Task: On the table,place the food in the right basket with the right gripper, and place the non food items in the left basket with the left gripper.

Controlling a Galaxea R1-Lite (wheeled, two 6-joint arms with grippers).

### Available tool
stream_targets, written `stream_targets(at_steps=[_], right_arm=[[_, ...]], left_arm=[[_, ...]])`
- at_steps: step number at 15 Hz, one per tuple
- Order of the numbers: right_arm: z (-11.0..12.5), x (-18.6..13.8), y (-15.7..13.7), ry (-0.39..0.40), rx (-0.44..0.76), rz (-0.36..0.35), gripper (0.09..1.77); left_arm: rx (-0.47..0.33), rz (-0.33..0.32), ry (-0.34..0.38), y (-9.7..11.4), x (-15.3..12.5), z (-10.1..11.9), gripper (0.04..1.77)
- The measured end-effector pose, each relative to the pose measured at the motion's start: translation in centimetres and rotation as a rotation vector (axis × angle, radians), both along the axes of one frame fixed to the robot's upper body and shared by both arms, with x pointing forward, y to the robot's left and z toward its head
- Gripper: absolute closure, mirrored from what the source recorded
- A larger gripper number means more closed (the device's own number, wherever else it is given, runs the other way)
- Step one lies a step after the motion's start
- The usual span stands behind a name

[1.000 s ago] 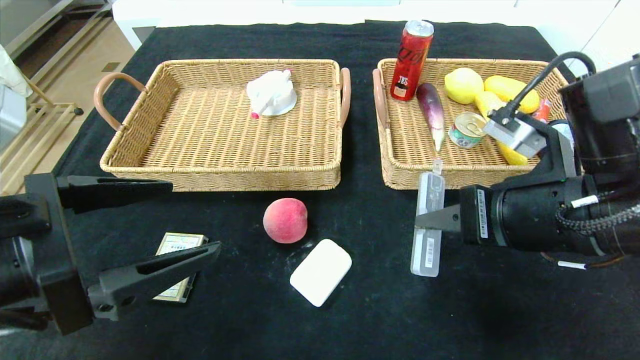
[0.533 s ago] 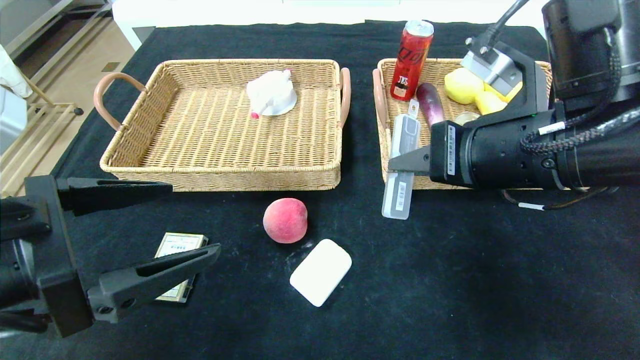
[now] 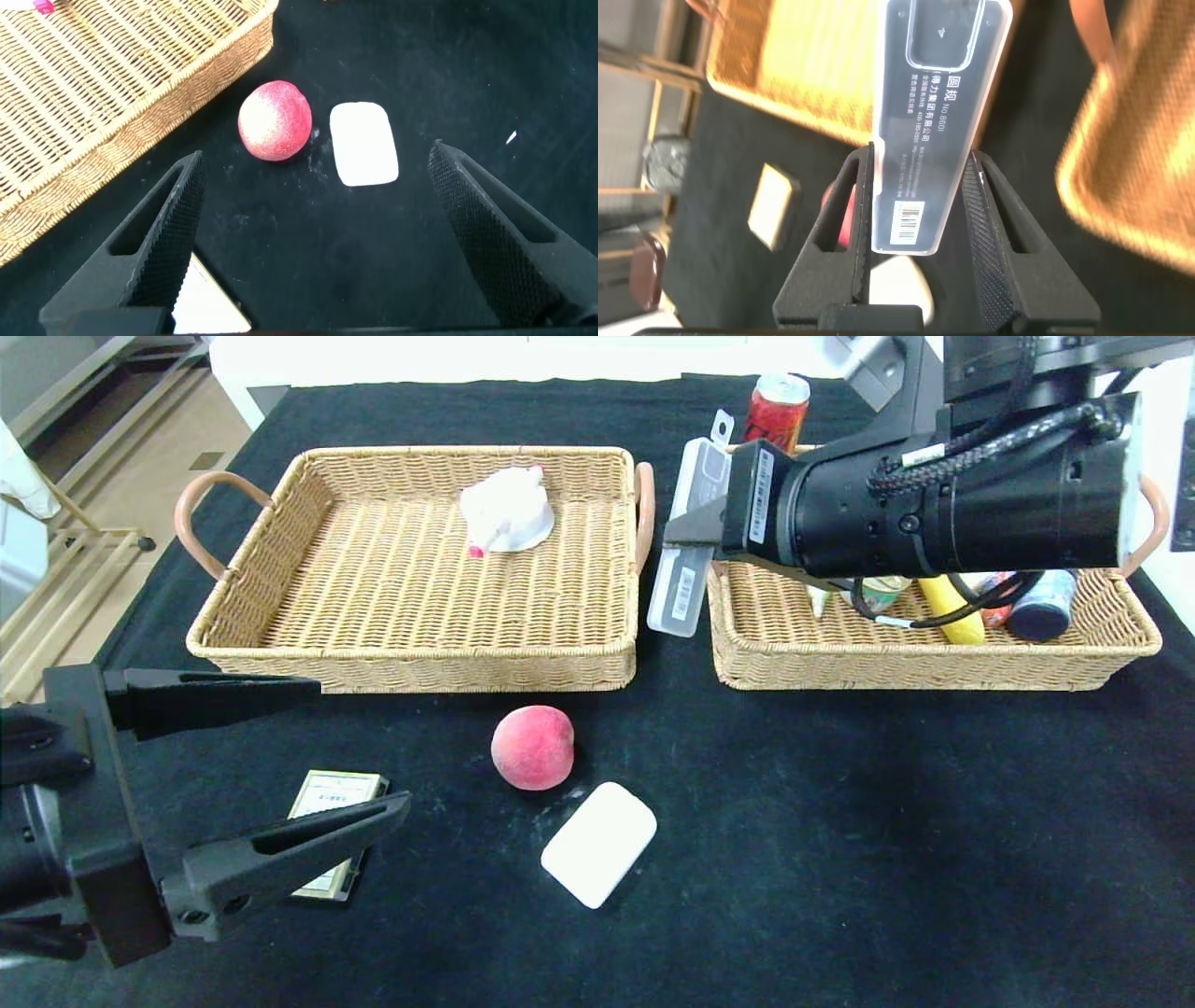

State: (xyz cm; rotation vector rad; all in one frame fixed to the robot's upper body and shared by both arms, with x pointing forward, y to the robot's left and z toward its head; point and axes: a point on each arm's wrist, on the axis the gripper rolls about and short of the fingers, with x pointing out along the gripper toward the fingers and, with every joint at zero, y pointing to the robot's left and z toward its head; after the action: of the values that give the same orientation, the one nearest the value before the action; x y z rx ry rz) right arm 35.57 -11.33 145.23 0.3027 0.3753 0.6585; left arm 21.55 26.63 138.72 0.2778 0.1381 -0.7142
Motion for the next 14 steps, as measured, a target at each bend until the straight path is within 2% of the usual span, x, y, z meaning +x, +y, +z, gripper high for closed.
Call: stream_targets(at_steps=[3, 8, 14], right_arm=[[0.6, 1.5, 1.6, -0.071, 0.020, 0.023, 1.18], [-0.4, 2.9, 4.2, -0.179, 0.014, 0.061, 1.18], [-1.7, 3.8, 5.8, -0.277, -0.058, 0.093, 1.18]], left_arm=[[-0.001, 0.000, -0.001, 0.0, 0.0, 0.0, 0.09], [-0.001, 0.000, -0.002, 0.0, 0.0, 0.0, 0.09], [-0.001, -0.001, -0.003, 0.0, 0.0, 0.0, 0.09]])
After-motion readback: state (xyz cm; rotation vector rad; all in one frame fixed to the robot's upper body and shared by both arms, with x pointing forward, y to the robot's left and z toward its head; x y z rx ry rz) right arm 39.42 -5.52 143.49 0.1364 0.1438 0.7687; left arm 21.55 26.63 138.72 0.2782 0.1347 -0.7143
